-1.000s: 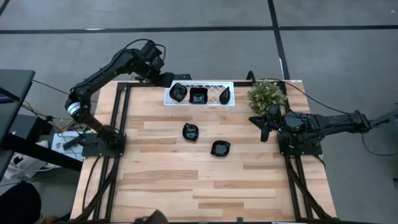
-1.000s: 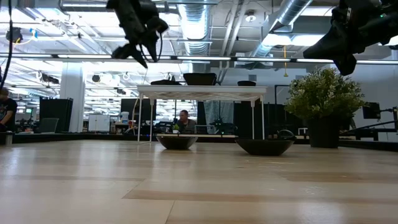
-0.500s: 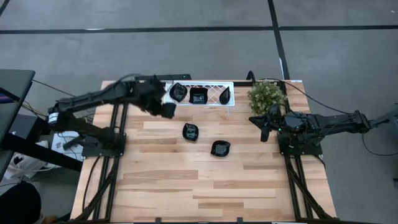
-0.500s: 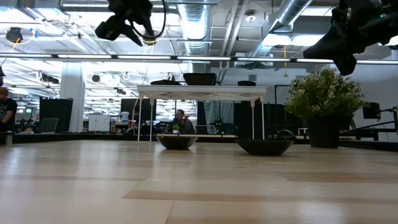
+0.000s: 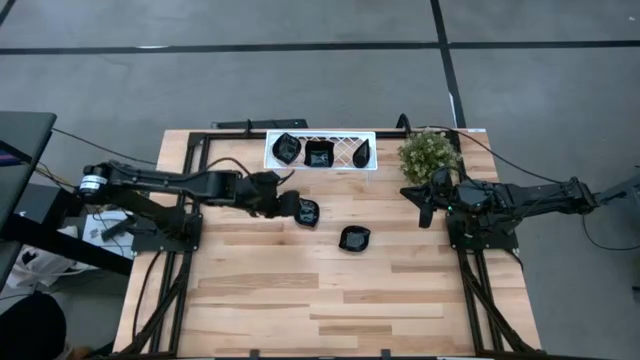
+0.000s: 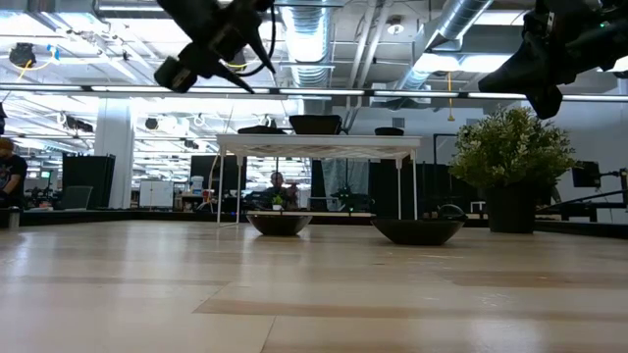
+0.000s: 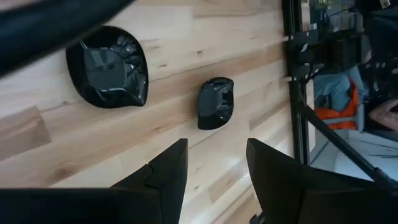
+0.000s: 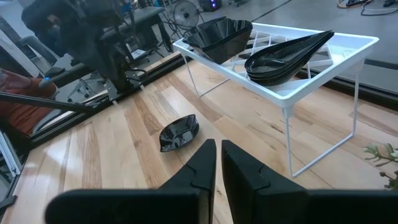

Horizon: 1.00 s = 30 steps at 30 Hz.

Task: Pick & Place Mini shaped plates
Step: Stack the leaf-shaped plate on top of the leaf-shaped plate on the shelf

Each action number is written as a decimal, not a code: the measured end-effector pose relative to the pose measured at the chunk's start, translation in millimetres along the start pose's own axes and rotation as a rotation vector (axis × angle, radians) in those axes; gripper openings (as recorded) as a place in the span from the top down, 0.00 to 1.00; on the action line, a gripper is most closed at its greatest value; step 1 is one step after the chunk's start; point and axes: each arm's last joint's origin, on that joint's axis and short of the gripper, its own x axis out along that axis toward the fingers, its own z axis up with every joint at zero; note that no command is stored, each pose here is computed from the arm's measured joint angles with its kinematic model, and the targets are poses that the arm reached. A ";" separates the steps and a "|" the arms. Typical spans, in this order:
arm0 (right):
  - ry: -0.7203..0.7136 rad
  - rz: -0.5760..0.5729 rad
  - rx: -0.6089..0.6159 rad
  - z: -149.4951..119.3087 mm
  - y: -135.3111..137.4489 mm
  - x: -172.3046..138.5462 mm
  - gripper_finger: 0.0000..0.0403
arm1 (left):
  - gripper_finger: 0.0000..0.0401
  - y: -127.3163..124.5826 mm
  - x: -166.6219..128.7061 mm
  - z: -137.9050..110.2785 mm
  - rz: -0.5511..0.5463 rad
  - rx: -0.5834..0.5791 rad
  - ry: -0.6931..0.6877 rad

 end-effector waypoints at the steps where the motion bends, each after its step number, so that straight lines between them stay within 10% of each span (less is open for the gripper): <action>1: 0.000 0.000 0.000 0.0 0.0 0.0 0.95 | 0.59 2.0 2.5 -2.6 -0.007 -0.010 -0.001; 30: 0.001 0.000 0.000 0.0 0.0 0.0 0.95 | 0.59 12.5 62.5 -13.2 0.003 -0.022 -0.037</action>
